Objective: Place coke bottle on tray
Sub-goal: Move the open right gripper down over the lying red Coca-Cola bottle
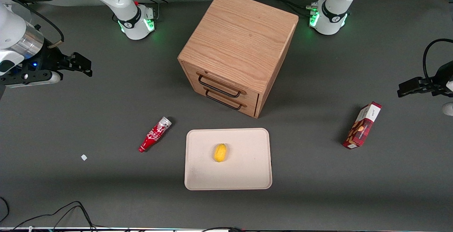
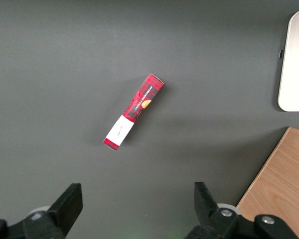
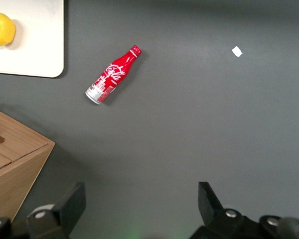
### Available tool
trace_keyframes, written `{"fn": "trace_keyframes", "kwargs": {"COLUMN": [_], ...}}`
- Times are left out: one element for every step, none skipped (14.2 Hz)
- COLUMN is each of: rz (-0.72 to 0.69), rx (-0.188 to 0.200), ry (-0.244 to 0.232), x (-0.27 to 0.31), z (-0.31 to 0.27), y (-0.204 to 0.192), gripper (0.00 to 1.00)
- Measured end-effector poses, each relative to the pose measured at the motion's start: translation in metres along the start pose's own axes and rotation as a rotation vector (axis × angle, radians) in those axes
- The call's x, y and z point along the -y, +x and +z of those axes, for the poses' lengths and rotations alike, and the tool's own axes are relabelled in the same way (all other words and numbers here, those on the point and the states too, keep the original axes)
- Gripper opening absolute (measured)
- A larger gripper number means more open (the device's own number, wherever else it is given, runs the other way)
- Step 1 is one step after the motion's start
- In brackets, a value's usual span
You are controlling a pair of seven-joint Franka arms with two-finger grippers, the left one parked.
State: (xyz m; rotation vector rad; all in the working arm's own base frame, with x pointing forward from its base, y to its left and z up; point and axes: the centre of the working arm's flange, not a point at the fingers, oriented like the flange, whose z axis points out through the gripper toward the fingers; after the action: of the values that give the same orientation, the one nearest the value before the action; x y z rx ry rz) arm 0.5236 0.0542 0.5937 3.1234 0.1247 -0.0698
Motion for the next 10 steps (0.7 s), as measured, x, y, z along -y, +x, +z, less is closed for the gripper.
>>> {"fn": "trace_keyframes", "kwargs": {"rz": [0.005, 0.011, 0.016, 0.018, 0.020, 0.037, 0.082, 0.151, 0.217, 0.277], "rx": [0.000, 0.000, 0.000, 0.001, 0.005, 0.013, 0.023, 0.037, 0.052, 0.068], "ry": [0.001, 0.001, 0.001, 0.002, 0.002, 0.002, 0.002, 0.004, 0.007, 0.007], "x": [-0.003, -0.006, -0.009, -0.010, -0.011, -0.013, -0.014, -0.015, -0.013, -0.010], "z": [0.000, 0.000, 0.000, 0.000, 0.002, 0.005, 0.010, 0.017, 0.025, 0.036], "y": [0.000, 0.000, 0.000, 0.000, 0.001, 0.003, 0.005, 0.008, 0.012, 0.018], "gripper": [1.00, 1.00, 1.00, 1.00, 1.00, 1.00, 1.00, 1.00, 1.00, 1.00]}}
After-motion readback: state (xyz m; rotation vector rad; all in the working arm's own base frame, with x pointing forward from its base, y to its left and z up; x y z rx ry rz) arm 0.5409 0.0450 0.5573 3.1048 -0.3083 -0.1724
